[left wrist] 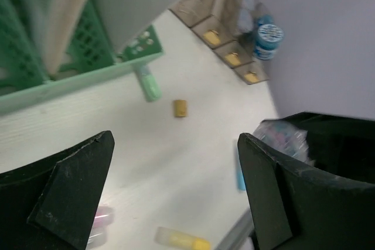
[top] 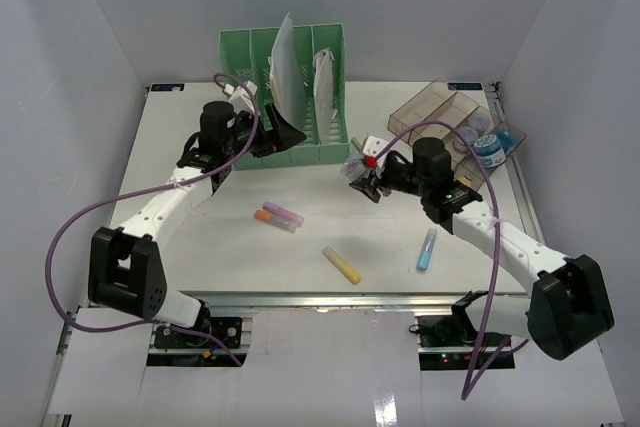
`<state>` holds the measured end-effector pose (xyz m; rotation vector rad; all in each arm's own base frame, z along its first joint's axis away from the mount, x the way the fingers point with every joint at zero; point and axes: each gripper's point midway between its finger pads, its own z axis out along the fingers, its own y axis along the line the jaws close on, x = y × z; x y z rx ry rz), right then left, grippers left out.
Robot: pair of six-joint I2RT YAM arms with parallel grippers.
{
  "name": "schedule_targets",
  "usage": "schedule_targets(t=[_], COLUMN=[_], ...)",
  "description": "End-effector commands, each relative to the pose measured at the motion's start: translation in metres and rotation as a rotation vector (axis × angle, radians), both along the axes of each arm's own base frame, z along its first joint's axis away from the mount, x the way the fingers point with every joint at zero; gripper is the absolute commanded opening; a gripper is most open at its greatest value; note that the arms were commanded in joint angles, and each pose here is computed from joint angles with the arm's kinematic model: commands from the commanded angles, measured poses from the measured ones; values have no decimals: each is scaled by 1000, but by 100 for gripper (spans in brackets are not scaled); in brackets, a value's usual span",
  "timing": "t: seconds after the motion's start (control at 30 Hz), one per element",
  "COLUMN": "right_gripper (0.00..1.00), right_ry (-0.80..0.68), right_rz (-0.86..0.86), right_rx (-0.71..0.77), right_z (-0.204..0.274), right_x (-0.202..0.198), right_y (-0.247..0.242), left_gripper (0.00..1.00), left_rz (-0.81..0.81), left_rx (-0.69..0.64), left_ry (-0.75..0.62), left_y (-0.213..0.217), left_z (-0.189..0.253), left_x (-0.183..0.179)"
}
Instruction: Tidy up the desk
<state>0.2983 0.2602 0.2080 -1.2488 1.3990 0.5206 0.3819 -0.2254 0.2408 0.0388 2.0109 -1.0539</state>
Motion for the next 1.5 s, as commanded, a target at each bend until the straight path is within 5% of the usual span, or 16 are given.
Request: schedule_targets(t=[0.0,0.3,0.5,1.07,1.47], right_gripper=[18,20,24,38,98], right_ry=[10,110,143,269,293], right_rz=[-219,-626,-717,-705,-681], right_rx=[30,42,-41,-87,-127], right_z=[1,-16,-44,-92,-93], right_x=[42,144,183,187,177], right_y=[-64,-208,-244,-281,-283], left_gripper=[98,98,98,98,98], left_rz=[104,127,135,125,108], left_rx=[269,394,395,412,413], left_ry=[-147,-202,-233,-197,-178], left_y=[52,80,83,83,81], left_z=[-1,-33,-27,-40,-47], left_x=[-19,-57,-62,-60,-60])
